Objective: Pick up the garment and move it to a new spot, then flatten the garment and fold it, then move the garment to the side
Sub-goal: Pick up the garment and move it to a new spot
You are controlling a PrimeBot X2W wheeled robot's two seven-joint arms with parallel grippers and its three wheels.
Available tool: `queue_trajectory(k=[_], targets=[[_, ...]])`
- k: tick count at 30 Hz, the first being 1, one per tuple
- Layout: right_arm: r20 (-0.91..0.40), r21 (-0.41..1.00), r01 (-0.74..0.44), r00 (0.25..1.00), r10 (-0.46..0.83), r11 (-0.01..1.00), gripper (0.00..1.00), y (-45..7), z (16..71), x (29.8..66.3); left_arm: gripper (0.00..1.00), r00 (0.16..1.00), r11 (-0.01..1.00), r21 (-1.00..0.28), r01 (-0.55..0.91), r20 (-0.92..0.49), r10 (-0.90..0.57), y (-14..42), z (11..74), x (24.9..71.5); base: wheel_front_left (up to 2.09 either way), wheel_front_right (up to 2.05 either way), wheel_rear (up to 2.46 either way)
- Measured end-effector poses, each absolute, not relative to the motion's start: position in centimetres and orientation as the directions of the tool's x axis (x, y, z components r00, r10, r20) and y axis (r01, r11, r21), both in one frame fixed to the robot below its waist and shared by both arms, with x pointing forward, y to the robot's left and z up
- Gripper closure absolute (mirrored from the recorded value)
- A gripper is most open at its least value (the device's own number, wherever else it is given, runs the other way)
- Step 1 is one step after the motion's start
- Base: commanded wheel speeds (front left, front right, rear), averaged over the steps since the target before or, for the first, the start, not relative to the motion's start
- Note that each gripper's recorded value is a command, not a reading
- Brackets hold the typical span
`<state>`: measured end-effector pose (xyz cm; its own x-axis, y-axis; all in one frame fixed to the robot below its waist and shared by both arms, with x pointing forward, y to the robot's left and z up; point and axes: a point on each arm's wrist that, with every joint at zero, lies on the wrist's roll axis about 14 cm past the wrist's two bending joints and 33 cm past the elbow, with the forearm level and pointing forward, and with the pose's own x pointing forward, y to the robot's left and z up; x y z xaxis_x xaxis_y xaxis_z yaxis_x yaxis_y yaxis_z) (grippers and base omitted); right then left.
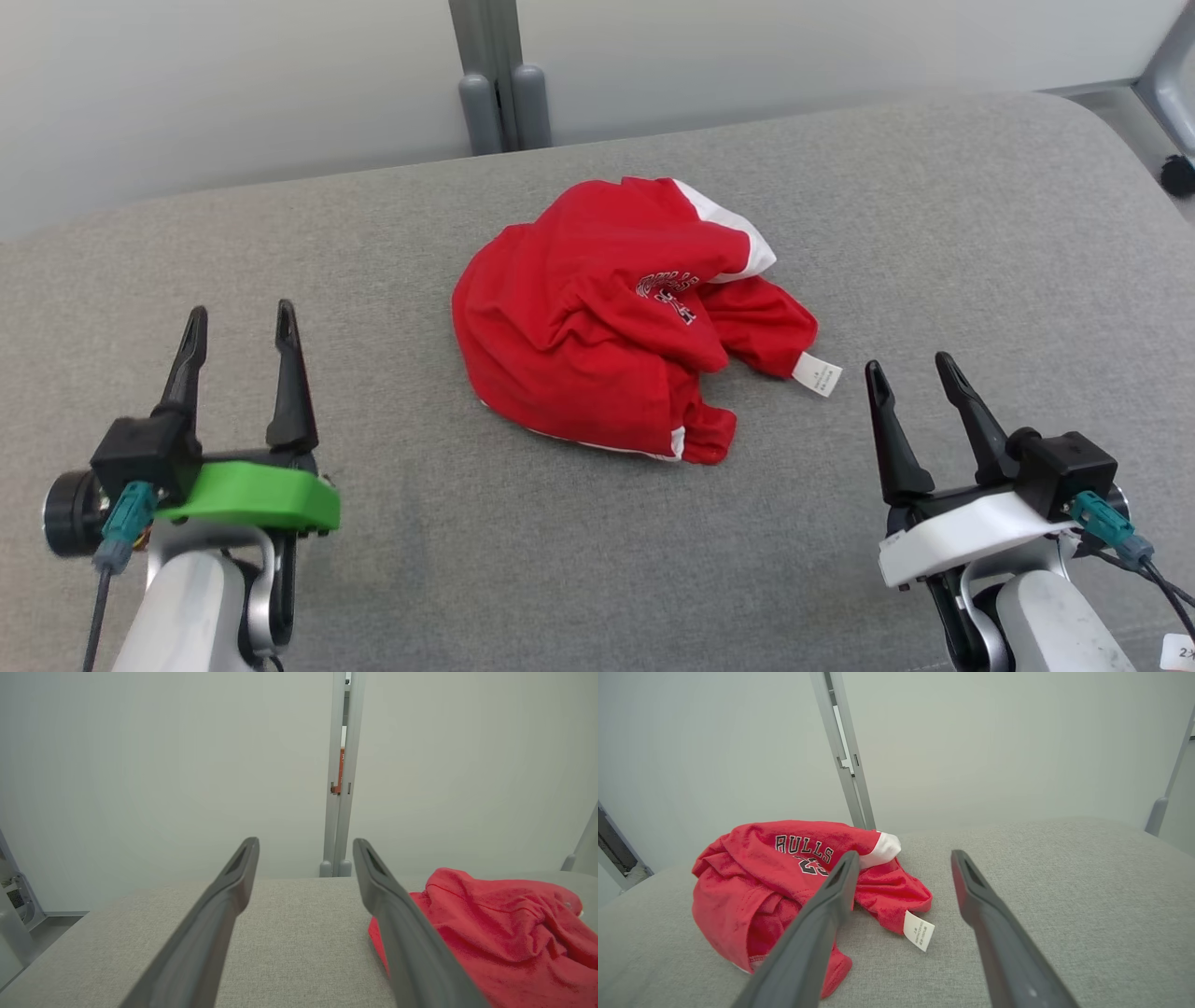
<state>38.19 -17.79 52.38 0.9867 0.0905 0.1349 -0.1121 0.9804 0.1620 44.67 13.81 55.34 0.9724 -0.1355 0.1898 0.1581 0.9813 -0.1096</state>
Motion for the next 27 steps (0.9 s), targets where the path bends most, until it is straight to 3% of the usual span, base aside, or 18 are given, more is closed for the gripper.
queue_trajectory(k=[8,27], targets=[[0.16,0.153,-0.181,0.975,0.156,0.972,0.0,-15.5,53.2,38.3,0.0,0.991,0.993,-0.113,0.014,0.133,0.001,19.1,53.1,39.6,0.0,0.0,0.0],[0.146,0.149,-0.193,0.974,0.172,0.97,0.0,-15.0,53.0,37.2,0.0,0.994,0.985,-0.171,-0.03,0.095,0.047,20.5,51.3,35.0,0.0,0.0,0.0]])
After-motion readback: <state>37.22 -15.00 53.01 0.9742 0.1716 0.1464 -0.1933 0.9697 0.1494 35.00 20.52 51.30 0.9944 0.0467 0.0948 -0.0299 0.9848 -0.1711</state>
